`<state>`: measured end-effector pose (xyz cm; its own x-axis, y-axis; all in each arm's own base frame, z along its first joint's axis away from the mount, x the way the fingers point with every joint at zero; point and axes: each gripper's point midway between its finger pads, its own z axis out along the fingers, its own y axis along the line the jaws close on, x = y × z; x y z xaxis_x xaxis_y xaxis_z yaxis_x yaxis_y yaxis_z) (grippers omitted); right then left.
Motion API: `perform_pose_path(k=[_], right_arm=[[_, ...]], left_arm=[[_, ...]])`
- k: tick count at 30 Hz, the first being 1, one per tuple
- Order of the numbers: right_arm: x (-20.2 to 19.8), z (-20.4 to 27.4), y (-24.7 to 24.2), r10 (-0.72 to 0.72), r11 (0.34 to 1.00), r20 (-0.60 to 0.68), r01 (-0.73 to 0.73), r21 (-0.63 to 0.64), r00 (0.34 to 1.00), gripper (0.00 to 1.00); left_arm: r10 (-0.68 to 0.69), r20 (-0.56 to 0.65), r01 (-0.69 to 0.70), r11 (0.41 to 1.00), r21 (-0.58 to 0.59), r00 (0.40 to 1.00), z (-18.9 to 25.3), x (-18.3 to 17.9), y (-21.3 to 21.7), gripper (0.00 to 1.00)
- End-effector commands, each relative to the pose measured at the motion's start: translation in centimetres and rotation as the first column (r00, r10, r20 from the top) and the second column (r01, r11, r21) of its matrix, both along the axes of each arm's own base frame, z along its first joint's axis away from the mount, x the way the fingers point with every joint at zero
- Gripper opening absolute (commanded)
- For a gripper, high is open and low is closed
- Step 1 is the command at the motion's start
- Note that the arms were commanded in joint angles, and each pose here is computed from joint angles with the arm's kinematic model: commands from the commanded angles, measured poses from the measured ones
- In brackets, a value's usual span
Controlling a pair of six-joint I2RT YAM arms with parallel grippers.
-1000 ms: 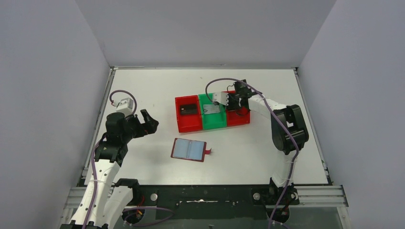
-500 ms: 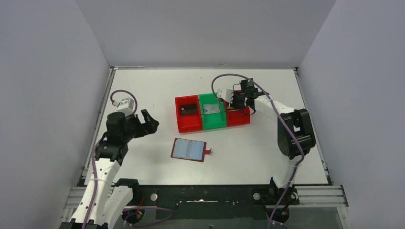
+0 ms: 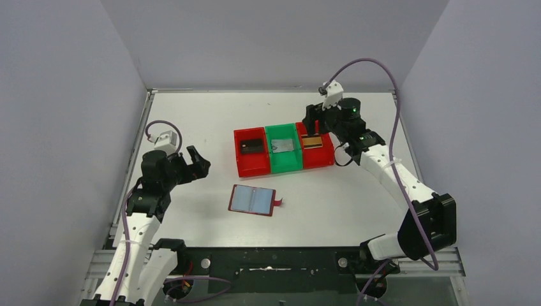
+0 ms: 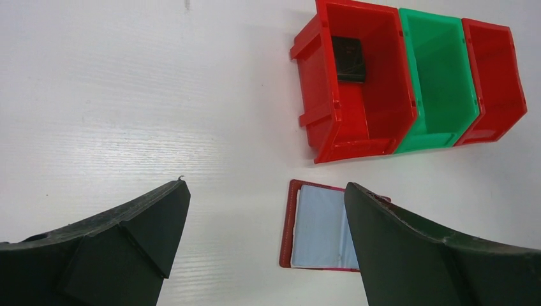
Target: Take the credit cards out of the card holder
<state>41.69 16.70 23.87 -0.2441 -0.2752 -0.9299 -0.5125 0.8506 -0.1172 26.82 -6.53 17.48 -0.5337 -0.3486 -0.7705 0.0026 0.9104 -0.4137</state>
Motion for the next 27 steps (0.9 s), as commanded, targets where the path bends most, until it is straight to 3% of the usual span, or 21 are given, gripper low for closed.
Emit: perform_pose_path(k=[1, 4, 8, 11, 15, 17, 20, 24, 27], right_arm=[[-3.3, -3.2, 1.2, -0.217, 0.843, -0.448, 0.398, 0.362, 0.867, 0.68], [-6.2, -5.9, 2.2, -0.305, 0.820, -0.488, 0.486, 0.302, 0.818, 0.72], [-9.7, -6.0, 3.2, -0.489, 0.770, -0.419, 0.605, 0.206, 0.765, 0.82], [-12.3, -3.8, 2.3, -0.666, 0.654, -0.264, 0.716, 0.242, 0.698, 0.99], [-13.8, -5.6, 2.8, -0.684, 0.494, -0.391, 0.786, 0.371, 0.615, 0.98], [-13.8, -7.0, 4.5, -0.610, 0.559, -0.432, 0.747, 0.360, 0.664, 0.98], [-14.2, -8.1, 7.5, -0.508, 0.598, -0.485, 0.697, 0.397, 0.712, 0.99], [-14.8, -9.9, 11.2, -0.456, 0.651, -0.540, 0.679, 0.340, 0.707, 0.97], [-15.1, -11.1, 14.3, -0.459, 0.727, -0.532, 0.645, 0.235, 0.712, 0.95]], left_arm=[[0.082, 0.083, -0.084, 0.996, 0.021, 0.993, 2.1, 0.9, 1.5, 0.95], [0.123, 0.087, -0.126, 0.992, 0.030, 0.989, 2.3, 0.9, 2.2, 0.95], [0.175, 0.092, -0.179, 0.983, 0.041, 0.980, 2.5, 0.7, 3.1, 0.96], [0.196, 0.107, -0.201, 0.979, 0.042, 0.975, 2.8, 0.6, 3.5, 0.96], [0.198, 0.107, -0.203, 0.978, 0.042, 0.974, 2.8, 0.6, 3.6, 0.96], [0.198, 0.105, -0.203, 0.978, 0.043, 0.975, 2.7, 0.6, 3.6, 0.96], [0.203, 0.101, -0.208, 0.977, 0.044, 0.974, 2.6, 0.5, 3.7, 0.97], [0.207, 0.100, -0.212, 0.976, 0.044, 0.973, 2.6, 0.5, 3.7, 0.97], [0.216, 0.097, -0.221, 0.974, 0.048, 0.972, 2.5, 0.4, 3.9, 0.97]])
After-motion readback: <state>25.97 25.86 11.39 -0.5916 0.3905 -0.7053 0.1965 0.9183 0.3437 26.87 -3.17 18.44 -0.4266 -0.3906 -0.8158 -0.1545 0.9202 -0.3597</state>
